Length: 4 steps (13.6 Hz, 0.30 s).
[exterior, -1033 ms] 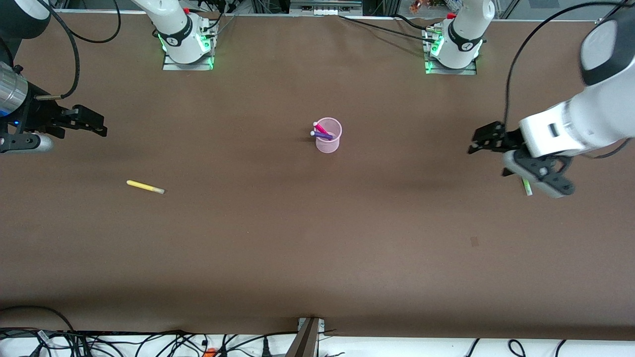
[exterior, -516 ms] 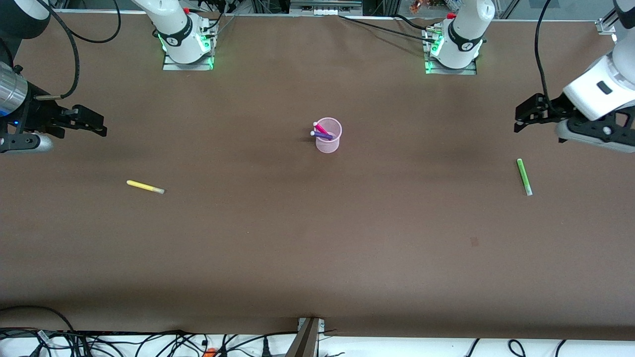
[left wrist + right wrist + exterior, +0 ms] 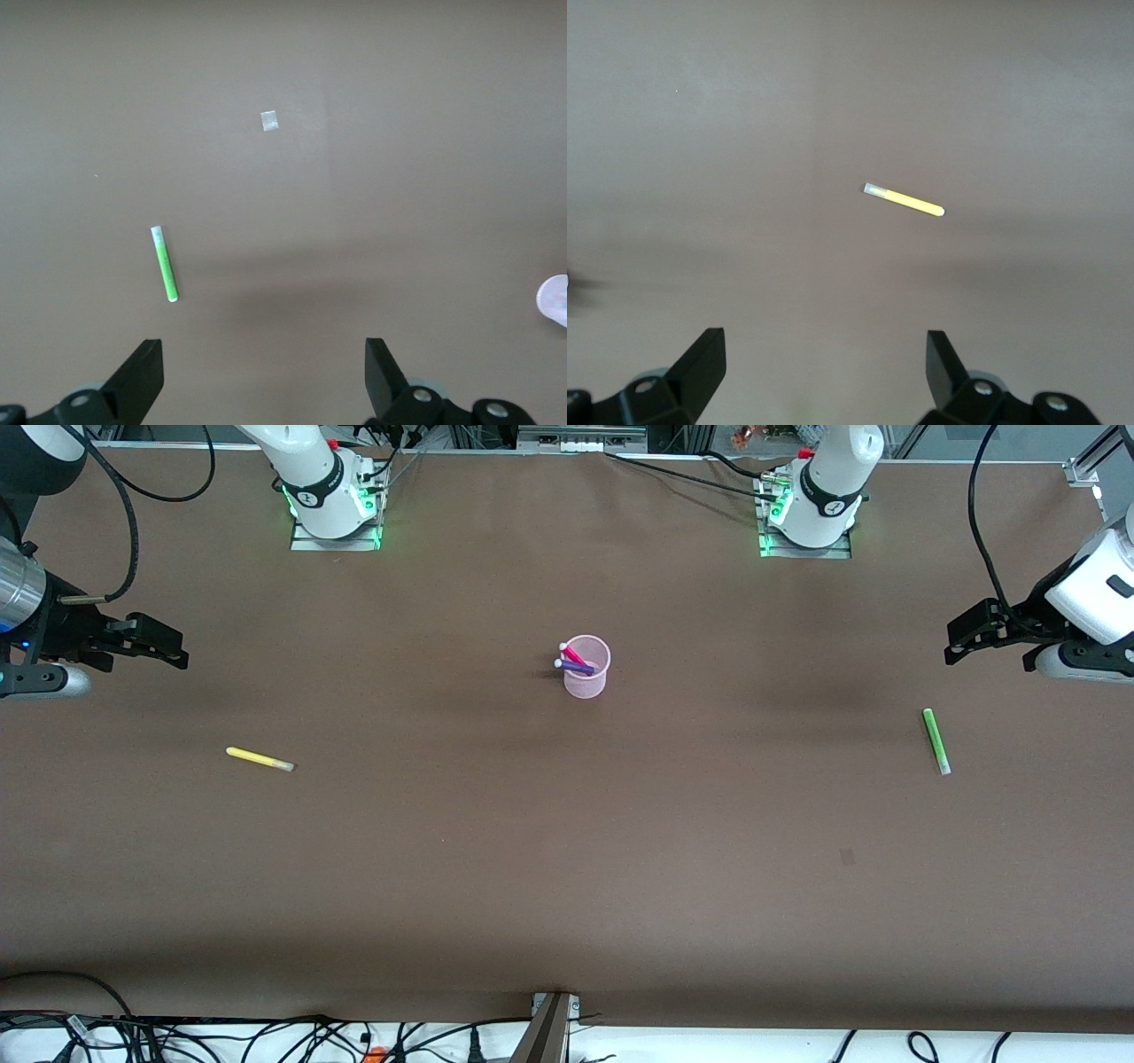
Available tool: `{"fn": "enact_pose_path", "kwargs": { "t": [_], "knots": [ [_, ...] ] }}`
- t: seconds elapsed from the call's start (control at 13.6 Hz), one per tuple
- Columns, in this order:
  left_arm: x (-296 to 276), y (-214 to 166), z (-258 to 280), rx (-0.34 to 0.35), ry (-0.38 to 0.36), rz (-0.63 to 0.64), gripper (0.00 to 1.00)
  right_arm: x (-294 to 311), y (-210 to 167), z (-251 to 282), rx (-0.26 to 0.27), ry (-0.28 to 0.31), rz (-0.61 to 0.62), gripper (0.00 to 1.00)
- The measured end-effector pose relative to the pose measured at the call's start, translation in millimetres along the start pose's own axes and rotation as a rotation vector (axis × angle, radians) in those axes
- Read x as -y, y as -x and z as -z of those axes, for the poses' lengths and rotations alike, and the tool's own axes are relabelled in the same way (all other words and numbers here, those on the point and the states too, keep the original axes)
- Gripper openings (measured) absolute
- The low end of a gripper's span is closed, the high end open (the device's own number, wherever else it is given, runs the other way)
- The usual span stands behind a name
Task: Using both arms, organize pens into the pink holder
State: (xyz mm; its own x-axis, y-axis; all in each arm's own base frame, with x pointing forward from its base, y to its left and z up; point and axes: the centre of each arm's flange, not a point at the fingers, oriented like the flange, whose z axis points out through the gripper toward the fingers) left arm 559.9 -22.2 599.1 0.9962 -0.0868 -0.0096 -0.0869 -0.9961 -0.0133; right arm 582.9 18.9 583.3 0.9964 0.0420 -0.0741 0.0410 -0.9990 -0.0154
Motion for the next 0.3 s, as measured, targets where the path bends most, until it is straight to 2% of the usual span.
{"fn": "enact_pose_path", "kwargs": {
  "t": [0.3],
  "knots": [
    [-12.6, 0.6, 2.1, -0.003, -0.014, -0.012, 1.0, -0.1, 0.0, 0.0, 0.0, 0.0, 0.0, 1.0]
  ]
}}
